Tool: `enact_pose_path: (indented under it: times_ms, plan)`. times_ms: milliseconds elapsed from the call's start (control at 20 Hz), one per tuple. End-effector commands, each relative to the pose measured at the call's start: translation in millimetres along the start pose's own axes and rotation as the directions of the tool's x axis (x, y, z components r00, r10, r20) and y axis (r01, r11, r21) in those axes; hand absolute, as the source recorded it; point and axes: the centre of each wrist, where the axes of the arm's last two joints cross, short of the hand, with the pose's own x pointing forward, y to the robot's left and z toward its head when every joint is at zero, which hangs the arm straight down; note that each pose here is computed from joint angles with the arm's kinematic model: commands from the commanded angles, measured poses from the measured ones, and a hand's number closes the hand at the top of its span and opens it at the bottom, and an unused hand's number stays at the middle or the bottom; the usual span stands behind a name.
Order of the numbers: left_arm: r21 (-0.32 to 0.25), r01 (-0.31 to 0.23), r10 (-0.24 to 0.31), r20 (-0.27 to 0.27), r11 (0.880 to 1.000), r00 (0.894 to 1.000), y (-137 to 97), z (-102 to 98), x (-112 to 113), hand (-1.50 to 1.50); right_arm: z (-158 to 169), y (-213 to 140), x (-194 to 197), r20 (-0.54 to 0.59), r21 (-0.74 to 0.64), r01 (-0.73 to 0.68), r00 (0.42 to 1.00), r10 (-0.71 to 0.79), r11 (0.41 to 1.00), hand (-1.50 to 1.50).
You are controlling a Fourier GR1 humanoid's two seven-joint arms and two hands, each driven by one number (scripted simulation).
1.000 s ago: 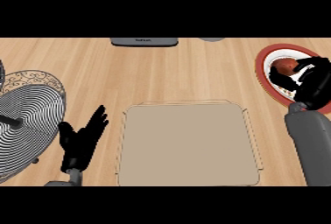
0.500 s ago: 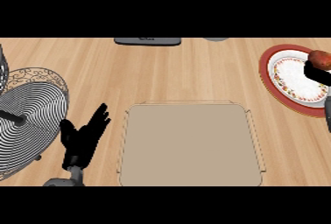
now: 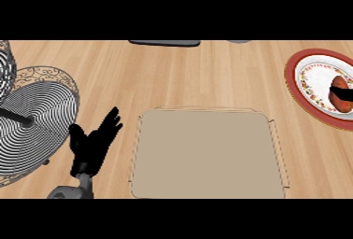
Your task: Pick the sweet potato from the tray and place it in the plate
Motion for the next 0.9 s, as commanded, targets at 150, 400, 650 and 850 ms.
enact_pose_path:
  times_ms: [150, 400, 650, 850]
  plan:
    - [0.020, 0.008, -0.008, -0.009, 1.000, 1.000, 10.8, 0.3, -6.4, 0.00, -5.9, -5.7, 1.6, 0.073, 0.088, 0.175, 0.981, -0.182, 0.981, -1.50]
    - [0.027, -0.013, 0.013, -0.027, 1.000, 1.000, -1.0, 0.0, -4.2, 0.00, 0.6, 0.4, -5.6, 0.115, -0.029, 0.385, 0.918, -0.379, 0.922, -1.50]
    - [0.034, -0.008, 0.010, -0.038, 0.999, 0.999, -1.6, -0.5, -8.4, 0.00, -11.1, -30.3, -31.7, 0.086, -0.064, 0.476, 0.878, -0.470, 0.877, -1.50]
    - [0.032, 0.010, -0.009, -0.049, 0.999, 0.999, -0.2, 3.9, -18.2, 0.00, -3.9, -31.8, -53.8, 0.061, 0.037, 0.558, 0.827, -0.559, 0.829, -1.50]
